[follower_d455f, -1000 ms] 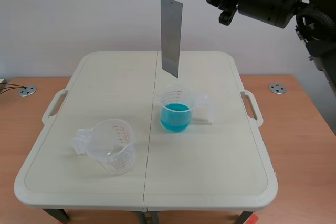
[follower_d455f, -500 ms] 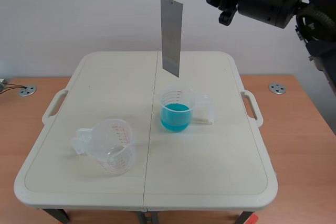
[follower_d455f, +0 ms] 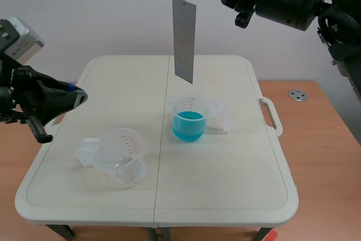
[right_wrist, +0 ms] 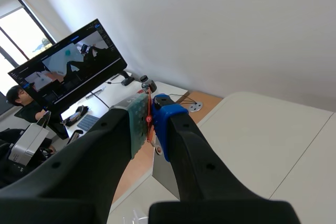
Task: Hold the metal plate by the orange handle, dip it into the blue solution, take it out and point at it, then put the plate back in the beaker on the left.
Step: 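Raise the plate and point at it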
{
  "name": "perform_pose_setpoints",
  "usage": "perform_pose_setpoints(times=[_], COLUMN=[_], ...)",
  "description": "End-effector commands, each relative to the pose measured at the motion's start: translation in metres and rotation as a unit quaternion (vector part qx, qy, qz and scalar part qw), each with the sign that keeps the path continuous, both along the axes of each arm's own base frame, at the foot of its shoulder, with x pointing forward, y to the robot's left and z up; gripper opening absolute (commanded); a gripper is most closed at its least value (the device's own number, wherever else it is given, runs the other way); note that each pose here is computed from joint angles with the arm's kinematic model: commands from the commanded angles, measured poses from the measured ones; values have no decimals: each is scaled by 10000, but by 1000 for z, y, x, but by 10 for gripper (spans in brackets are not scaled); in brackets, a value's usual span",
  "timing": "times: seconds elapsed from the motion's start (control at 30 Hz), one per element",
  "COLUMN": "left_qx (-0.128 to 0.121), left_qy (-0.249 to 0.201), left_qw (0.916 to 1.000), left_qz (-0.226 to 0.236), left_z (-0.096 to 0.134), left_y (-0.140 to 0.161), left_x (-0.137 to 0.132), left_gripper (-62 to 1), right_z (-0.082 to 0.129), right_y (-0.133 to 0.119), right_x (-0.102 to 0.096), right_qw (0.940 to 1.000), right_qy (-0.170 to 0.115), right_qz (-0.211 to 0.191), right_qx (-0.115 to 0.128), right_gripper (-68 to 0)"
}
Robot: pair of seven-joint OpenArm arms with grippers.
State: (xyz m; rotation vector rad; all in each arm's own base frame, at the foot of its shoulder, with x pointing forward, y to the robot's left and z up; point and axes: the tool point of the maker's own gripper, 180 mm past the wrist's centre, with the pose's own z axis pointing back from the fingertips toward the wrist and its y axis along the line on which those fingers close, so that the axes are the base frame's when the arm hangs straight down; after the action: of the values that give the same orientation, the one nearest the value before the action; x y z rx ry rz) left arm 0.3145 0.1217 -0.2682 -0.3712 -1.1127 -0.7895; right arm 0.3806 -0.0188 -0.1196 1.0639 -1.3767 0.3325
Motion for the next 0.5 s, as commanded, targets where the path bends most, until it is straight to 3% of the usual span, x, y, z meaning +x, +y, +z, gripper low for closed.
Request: perform_pose_setpoints(times=[0.0, 0.23, 0.47], left_qx=[-82, 40, 31], left_qy=[-174, -177, -405], left_qw=[9998, 9998, 9989], left_qz=[5, -98, -252], left_z=[7, -11, -4], left_y=[-6, -36, -64], left_x=[9, 31, 49], left_gripper=[-593, -593, -593], right_z=[23, 23, 22], right_y=[-1, -1, -1], right_x=[-1, -1, -1], right_qw=[9994, 9995, 9995], right_qy=[-296, -286, -270], right_qz=[28, 37, 26], right_qx=[157, 144, 144], right_gripper=[-660, -660, -660])
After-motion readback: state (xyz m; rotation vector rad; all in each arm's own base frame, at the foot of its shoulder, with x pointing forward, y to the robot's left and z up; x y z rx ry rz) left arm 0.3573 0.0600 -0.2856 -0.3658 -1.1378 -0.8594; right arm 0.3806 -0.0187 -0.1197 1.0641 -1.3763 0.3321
